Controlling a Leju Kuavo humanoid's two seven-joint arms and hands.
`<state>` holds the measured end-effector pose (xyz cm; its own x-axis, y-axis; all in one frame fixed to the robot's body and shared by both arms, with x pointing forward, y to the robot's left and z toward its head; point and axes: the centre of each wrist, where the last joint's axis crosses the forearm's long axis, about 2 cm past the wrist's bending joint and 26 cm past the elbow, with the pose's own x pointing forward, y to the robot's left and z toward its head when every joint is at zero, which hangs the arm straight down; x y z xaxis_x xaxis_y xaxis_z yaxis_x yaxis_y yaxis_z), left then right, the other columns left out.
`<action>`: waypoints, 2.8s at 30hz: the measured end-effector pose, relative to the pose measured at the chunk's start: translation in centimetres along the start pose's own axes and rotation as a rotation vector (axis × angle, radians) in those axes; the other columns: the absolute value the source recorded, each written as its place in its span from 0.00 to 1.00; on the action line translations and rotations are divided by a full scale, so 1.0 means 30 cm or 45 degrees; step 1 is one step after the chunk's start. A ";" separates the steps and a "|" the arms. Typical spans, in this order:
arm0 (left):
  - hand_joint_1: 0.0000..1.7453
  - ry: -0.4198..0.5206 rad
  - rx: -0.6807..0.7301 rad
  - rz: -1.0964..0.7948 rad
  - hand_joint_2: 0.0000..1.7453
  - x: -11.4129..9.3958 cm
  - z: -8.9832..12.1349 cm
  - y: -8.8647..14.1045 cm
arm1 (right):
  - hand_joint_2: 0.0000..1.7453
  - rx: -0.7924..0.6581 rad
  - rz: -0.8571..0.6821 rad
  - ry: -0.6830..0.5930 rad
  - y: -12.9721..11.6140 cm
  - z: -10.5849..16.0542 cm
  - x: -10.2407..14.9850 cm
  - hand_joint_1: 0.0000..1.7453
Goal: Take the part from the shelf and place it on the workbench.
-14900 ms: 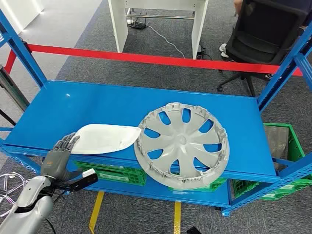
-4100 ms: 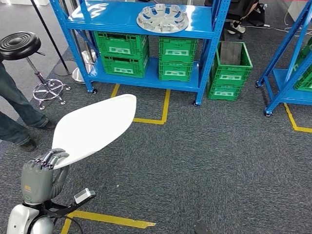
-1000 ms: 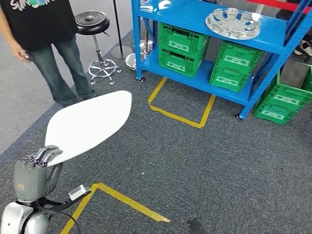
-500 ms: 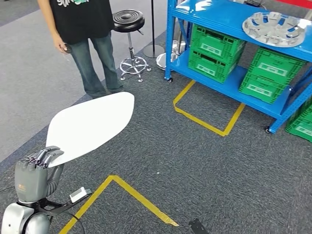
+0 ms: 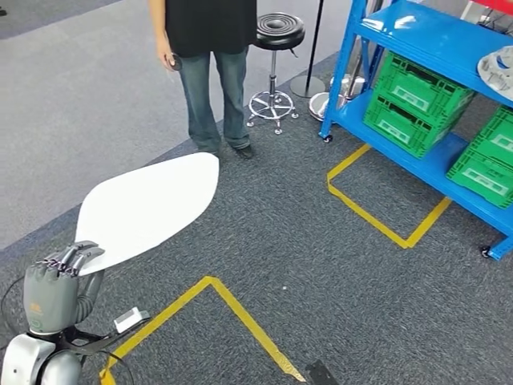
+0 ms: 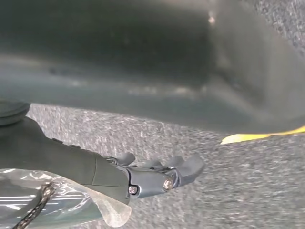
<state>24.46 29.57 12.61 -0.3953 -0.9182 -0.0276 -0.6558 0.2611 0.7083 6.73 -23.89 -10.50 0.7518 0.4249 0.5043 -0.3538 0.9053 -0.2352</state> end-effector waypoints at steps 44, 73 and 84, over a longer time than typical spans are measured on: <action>1.00 0.031 0.211 0.090 1.00 0.046 -0.118 0.025 | 0.00 -0.024 -0.001 0.038 0.010 0.015 -0.030 0.00; 1.00 0.056 0.148 0.140 1.00 0.077 -0.113 0.001 | 0.00 0.018 -0.030 0.024 0.011 0.022 -0.049 0.00; 1.00 0.039 0.122 0.148 1.00 0.079 -0.112 -0.001 | 0.00 0.016 -0.033 0.016 0.009 0.023 -0.052 0.00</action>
<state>25.71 26.38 14.87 -0.4533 -0.8884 0.0731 -0.6658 0.3920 0.6349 5.07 -24.30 -10.79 0.7674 0.4016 0.4998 -0.3411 0.9158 -0.2121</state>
